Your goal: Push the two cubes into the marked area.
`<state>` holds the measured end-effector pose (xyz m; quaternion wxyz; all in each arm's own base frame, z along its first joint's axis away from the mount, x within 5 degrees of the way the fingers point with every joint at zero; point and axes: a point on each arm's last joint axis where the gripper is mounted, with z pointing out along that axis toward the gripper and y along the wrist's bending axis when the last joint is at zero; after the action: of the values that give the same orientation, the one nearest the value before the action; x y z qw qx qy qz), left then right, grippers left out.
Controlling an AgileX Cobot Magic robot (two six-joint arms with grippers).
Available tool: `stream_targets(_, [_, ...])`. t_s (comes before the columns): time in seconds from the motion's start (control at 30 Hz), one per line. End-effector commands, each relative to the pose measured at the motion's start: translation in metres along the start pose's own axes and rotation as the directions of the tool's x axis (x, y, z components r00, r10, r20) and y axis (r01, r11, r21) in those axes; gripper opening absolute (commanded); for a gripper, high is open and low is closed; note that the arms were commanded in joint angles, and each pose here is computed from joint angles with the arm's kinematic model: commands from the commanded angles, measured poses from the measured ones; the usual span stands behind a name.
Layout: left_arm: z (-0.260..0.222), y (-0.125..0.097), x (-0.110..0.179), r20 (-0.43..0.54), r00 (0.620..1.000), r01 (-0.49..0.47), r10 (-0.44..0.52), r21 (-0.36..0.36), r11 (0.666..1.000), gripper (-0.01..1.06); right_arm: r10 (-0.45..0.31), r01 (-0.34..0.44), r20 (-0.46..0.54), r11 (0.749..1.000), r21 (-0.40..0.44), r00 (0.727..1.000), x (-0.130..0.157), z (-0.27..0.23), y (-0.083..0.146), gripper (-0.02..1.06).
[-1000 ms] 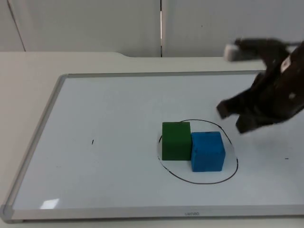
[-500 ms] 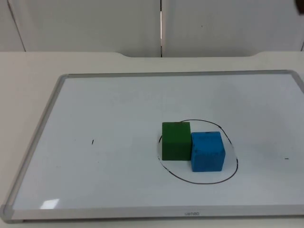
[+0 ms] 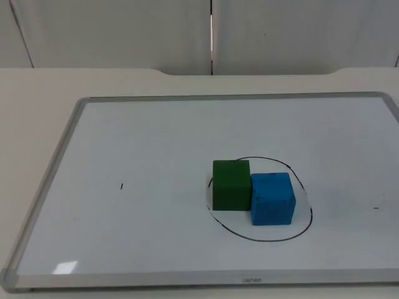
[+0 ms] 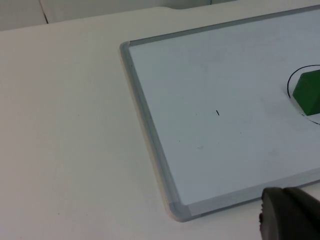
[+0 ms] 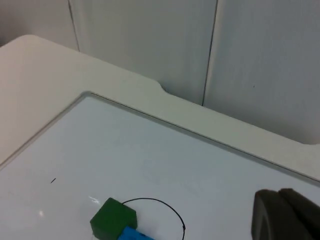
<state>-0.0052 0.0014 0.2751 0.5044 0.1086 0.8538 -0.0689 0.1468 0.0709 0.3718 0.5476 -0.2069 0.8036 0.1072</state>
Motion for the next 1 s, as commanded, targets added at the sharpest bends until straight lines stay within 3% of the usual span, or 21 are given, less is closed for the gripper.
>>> stream_targets(0.0, [0.001,0.0,0.0,0.009,1.0,0.002,-0.002,0.003,1.0,0.0,-0.01,0.01,0.038,1.0,0.009,0.999,0.009,-0.014,0.0,0.0])
stream_targets(0.4, [0.001,0.0,0.0,0.009,1.0,0.002,-0.002,0.003,1.0,0.0,-0.009,0.008,0.11,1.0,0.015,0.994,0.052,-0.067,0.002,0.0])
stream_targets(0.97, [0.001,0.0,0.0,0.009,1.0,0.002,-0.002,0.003,1.0,0.0,0.018,-0.018,0.011,1.0,0.011,1.0,0.093,-0.12,0.003,0.0])
